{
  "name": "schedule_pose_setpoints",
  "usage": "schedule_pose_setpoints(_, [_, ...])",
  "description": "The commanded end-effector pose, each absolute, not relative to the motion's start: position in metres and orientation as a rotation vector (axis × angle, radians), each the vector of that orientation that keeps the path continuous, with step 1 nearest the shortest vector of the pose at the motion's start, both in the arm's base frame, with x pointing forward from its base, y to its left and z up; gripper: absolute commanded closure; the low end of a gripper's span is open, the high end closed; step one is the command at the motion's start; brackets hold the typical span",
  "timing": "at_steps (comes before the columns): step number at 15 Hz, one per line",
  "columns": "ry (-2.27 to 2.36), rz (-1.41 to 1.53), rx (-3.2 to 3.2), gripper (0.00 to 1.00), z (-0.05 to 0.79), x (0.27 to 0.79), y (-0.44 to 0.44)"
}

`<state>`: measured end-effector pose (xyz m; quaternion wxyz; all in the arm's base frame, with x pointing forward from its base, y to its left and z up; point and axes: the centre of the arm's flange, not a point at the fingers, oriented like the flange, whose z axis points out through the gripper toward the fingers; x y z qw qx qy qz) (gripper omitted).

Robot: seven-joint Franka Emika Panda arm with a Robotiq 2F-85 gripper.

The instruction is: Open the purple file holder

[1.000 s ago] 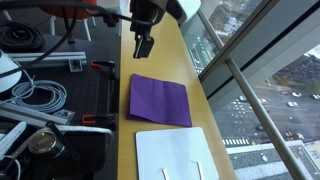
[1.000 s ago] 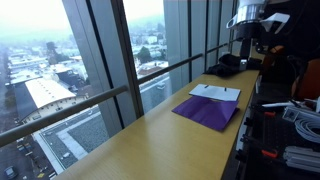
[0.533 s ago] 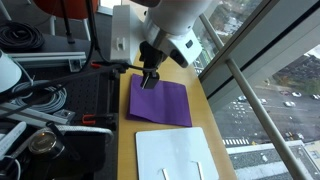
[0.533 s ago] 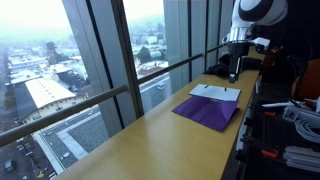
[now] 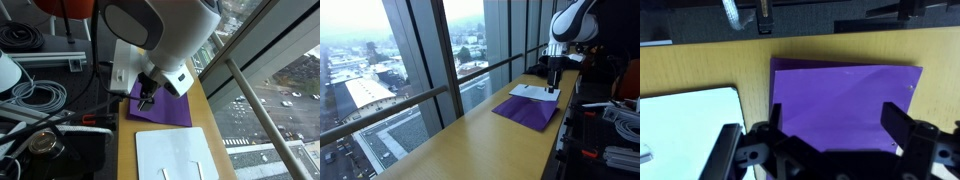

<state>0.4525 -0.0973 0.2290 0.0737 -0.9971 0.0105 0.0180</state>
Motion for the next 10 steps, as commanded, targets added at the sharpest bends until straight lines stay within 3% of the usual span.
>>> schedule_pose_setpoints(1, [0.044,0.071,-3.024,0.00,0.210,0.464,-0.105])
schedule_pose_setpoints(10, [0.042,0.120,-3.064,0.00,0.164,0.475,-0.113])
